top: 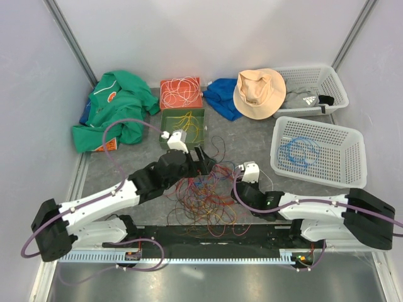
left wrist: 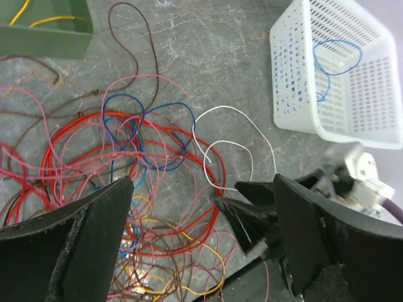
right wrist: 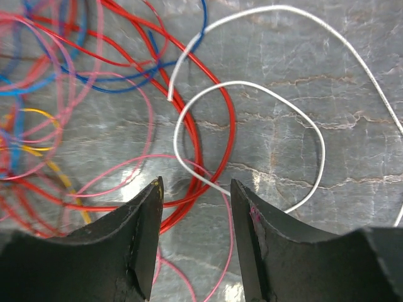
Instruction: Untangle the cables
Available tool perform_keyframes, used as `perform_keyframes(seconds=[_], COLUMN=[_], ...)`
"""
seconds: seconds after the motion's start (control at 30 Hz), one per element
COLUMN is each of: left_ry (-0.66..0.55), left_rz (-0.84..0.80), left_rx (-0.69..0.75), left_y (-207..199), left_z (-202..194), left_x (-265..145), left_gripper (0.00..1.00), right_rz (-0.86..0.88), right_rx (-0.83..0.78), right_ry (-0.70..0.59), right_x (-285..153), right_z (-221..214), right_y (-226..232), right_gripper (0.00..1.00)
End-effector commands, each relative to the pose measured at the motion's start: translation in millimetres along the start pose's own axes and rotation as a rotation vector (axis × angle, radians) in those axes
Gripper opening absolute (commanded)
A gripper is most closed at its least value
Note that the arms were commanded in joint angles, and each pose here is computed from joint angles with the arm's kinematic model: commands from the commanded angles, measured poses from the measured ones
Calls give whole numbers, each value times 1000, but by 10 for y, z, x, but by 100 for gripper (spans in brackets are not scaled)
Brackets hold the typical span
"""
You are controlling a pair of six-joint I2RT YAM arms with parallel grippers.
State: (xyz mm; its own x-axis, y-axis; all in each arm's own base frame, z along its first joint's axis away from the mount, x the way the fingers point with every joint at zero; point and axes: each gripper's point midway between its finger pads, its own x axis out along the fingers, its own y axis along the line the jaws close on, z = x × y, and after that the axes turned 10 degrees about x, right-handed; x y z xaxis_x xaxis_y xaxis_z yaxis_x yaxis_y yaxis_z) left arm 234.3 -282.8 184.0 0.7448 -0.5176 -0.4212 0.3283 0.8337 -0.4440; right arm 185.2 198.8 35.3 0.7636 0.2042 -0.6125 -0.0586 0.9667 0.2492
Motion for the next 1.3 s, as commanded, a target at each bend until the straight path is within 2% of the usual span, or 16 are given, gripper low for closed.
perform_keyframes(seconds=[0.0, 0.2, 0.3, 0.33, 0.43, 0.6, 0.73, 0.9, 1.03, 1.07, 1.2, 1.27], left_ry=[-72, -78, -84, -89, -102, -179, -280, -380, -415, -472, -491, -512], left_rz=[-26, 16, 21, 21, 10, -32, -108, -228, -430, -510, -743, -789], left_rx=[-109, -94, -95, -95, -91, -98, -90, -76, -9, -7, 88, 117], left_y=[21, 219, 274, 283, 289, 257, 189, 56, -279, -421, -766, -846], left_z=[71, -1, -21, -12, 8, 171, 353, 498, 530, 648, 562, 583], left_x=[-186, -340, -391, -405, -456, -573, -732, -898, -1033, -1146, -1329, -1381], left_gripper=[100, 100, 100, 100, 100, 100, 100, 100, 100, 100, 99, 97], right_rz=[-30, -93, -94, -82, -21, 131, 301, 438, 533, 547, 569, 578], right_rx=[-10, -71, -73, -63, -28, 17, 82, 103, 145, 150, 164, 168], right_ry=[-34, -7, 18, 21, 12, -57, -137, -162, -180, -180, -180, -177], right_x=[109, 263, 288, 275, 169, -268, -828, -1257, -1536, -1565, -1612, -1629], right_z=[60, -27, -91, -83, 15, 473, 1042, 1410, 1653, 1674, 1732, 1739], right_y=[59, 47, 61, 87, 228, 634, 1008, 1191, 1332, 1360, 1431, 1457], right_gripper=[54, 46, 32, 19, 0, 0, 0, 0, 0, 0, 0, 0])
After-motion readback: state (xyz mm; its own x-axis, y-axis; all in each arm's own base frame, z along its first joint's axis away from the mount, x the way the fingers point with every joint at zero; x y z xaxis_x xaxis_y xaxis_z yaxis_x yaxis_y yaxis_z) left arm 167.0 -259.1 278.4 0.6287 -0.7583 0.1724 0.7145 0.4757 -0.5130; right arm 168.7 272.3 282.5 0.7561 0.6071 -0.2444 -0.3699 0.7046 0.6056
